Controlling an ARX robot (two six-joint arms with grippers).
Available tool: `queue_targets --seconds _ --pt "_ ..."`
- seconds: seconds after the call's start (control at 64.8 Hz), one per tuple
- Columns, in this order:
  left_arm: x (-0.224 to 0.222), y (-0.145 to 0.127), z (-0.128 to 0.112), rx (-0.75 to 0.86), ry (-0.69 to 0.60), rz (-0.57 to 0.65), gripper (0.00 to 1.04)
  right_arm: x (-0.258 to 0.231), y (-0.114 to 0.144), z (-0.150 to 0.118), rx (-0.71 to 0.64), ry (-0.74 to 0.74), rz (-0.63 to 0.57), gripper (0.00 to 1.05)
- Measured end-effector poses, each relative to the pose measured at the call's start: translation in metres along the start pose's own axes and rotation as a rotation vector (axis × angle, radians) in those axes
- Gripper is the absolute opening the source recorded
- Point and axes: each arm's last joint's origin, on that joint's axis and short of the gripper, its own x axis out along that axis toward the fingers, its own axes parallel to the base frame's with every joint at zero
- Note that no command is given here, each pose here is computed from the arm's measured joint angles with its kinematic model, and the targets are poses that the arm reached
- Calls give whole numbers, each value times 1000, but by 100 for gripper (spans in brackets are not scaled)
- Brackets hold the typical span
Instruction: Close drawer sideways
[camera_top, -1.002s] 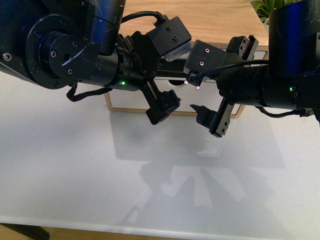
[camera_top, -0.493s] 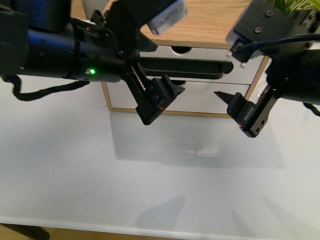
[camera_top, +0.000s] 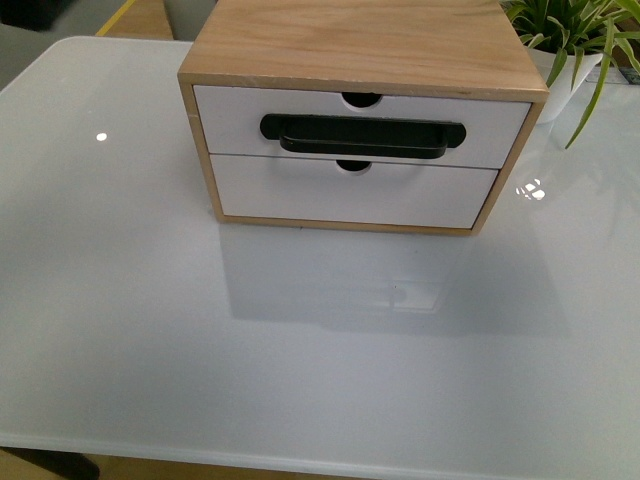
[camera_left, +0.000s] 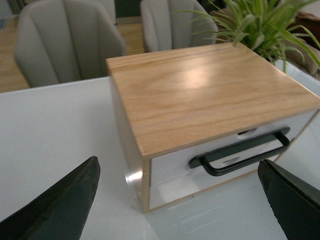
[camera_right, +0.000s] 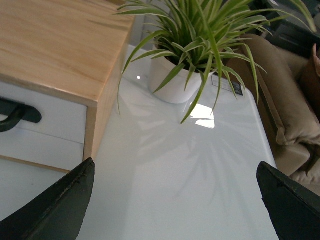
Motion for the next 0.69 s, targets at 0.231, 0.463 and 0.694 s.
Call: queue_targets --seconds 0.231,0.463,0.694 --pt "-53 16 7 -7 -184 392 76 -29 -4 -1 262 -204 29 67" --pt "-89 -4 -27 5 -182 432 23 -65 -15 -23 320 -204 32 12" --pt "-113 -16 -44 7 -180 433 2 -86 -11 -37 323 -202 37 2"
